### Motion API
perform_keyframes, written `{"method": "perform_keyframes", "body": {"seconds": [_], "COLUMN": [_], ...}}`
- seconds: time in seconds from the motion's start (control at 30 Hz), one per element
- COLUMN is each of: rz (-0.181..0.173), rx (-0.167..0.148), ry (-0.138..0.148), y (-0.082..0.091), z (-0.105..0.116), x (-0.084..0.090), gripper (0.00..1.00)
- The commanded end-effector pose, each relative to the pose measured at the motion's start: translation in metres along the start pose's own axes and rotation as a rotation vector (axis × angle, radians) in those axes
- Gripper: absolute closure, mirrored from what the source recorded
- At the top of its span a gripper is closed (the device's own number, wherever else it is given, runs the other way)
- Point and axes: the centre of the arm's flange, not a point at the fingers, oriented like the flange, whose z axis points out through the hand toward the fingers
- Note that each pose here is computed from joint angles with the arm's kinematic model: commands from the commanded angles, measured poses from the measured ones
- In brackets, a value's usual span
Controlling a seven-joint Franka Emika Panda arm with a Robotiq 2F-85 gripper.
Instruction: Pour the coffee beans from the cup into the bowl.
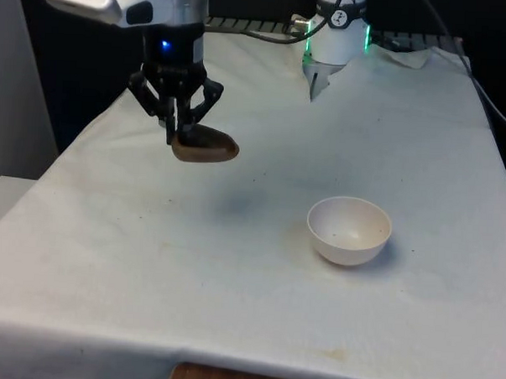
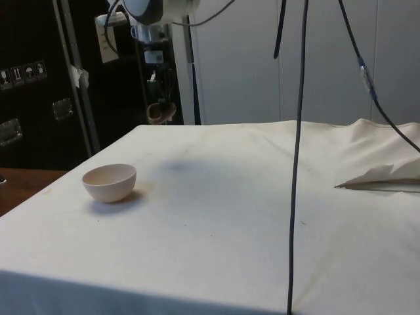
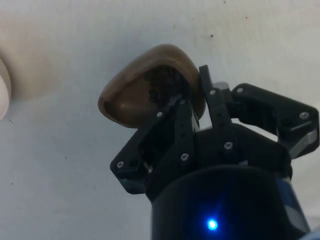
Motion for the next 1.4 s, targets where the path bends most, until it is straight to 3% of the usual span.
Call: {"method": "perform_keyframes", "body": {"seconds": [0.0,0.07,0.23,0.37,0.43,0.53,0.7,1.03,1.07,1.1,1.27,1.37], "rz": [-0.001,-0.003,-0.014,-0.019,-0.021,-0.022,-0.026,-0.033,-0.035,-0.035,-0.041,-0.042], "rx": [-0.016,-0.009,-0.048,-0.066,-0.060,-0.089,-0.110,-0.158,-0.152,-0.172,-0.204,-0.208], "ry": [-0.004,-0.001,-0.006,-0.009,-0.011,-0.010,-0.011,-0.023,-0.019,-0.027,-0.032,-0.029], "y": [-0.004,-0.004,-0.018,-0.027,-0.027,-0.037,-0.045,-0.059,-0.058,-0.064,-0.079,-0.084], "z": [-0.005,-0.004,-0.009,-0.013,-0.011,-0.020,-0.032,-0.039,-0.038,-0.039,-0.040,-0.042], "x": [0.001,0.001,0.005,0.008,0.009,0.011,0.014,0.019,0.020,0.021,0.024,0.026], "gripper": [1.00,1.00,1.00,1.00,1.00,1.00,1.00,1.00,1.00,1.00,1.00,1.00]}}
